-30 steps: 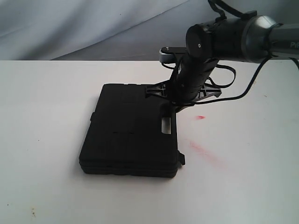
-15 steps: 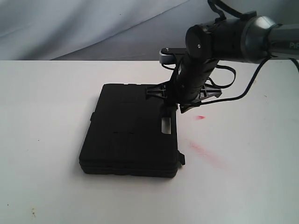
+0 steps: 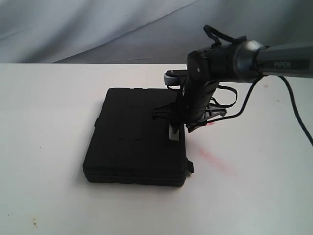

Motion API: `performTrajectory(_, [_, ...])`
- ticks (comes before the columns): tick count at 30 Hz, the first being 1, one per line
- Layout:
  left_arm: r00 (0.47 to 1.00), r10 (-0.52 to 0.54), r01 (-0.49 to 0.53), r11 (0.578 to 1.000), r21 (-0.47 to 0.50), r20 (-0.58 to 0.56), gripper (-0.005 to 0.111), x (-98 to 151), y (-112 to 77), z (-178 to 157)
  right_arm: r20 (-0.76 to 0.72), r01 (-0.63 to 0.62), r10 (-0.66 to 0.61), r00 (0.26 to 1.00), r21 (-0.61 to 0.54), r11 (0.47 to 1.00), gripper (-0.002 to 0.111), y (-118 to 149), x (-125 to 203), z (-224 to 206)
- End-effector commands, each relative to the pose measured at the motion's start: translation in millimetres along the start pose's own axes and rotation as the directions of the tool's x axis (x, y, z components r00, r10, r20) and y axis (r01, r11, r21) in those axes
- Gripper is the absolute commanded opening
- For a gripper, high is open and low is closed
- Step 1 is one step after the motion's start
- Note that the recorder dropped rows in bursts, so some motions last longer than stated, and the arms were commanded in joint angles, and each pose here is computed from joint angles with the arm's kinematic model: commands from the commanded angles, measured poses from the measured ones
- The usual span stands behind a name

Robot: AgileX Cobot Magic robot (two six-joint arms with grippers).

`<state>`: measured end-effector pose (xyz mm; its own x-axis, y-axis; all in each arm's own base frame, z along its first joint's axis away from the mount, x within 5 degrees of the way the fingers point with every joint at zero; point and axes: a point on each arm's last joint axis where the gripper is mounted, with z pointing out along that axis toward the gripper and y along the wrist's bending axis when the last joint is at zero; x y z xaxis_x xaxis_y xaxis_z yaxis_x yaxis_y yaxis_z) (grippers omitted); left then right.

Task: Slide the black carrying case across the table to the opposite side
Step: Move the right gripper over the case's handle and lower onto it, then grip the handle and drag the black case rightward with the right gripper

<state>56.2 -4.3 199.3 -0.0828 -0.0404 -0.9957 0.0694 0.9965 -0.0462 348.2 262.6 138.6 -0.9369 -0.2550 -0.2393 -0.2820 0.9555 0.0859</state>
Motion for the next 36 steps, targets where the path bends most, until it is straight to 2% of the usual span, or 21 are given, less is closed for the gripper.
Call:
performTrajectory(1, [1.0, 0.002, -0.002, 1.0, 0.004, 0.005, 0.0, 0.9, -0.2, -0.1, 0.027, 0.018, -0.018, 0.999, 0.0, 1.0, 0.039, 1.4, -2.9, 7.3])
performTrajectory(12, [1.0, 0.002, -0.002, 1.0, 0.004, 0.005, 0.0, 0.9, -0.2, -0.1, 0.01, 0.005, -0.005, 1.0, 0.016, 1.0, 0.036, -0.2, -0.7, 21.6])
performTrajectory(14, [1.0, 0.002, -0.002, 1.0, 0.004, 0.005, 0.0, 0.9, -0.2, -0.1, 0.01, 0.005, -0.005, 1.0, 0.016, 1.0, 0.031, -0.2, -0.7, 21.6])
performTrajectory(19, [1.0, 0.002, -0.002, 1.0, 0.004, 0.005, 0.0, 0.9, -0.2, -0.1, 0.008, 0.005, -0.005, 1.0, 0.017, 1.0, 0.002, -0.3, -0.5, 21.6])
performTrajectory(20, [1.0, 0.002, -0.002, 1.0, 0.004, 0.005, 0.0, 0.9, -0.2, -0.1, 0.008, 0.005, -0.005, 1.0, 0.017, 1.0, 0.0, -0.3, -0.5, 21.6])
performTrajectory(36, [1.0, 0.002, -0.002, 1.0, 0.004, 0.005, 0.0, 0.9, -0.2, -0.1, 0.011, -0.018, 0.018, 1.0, 0.017, 1.0, 0.0, -7.2, -2.1, 20.7])
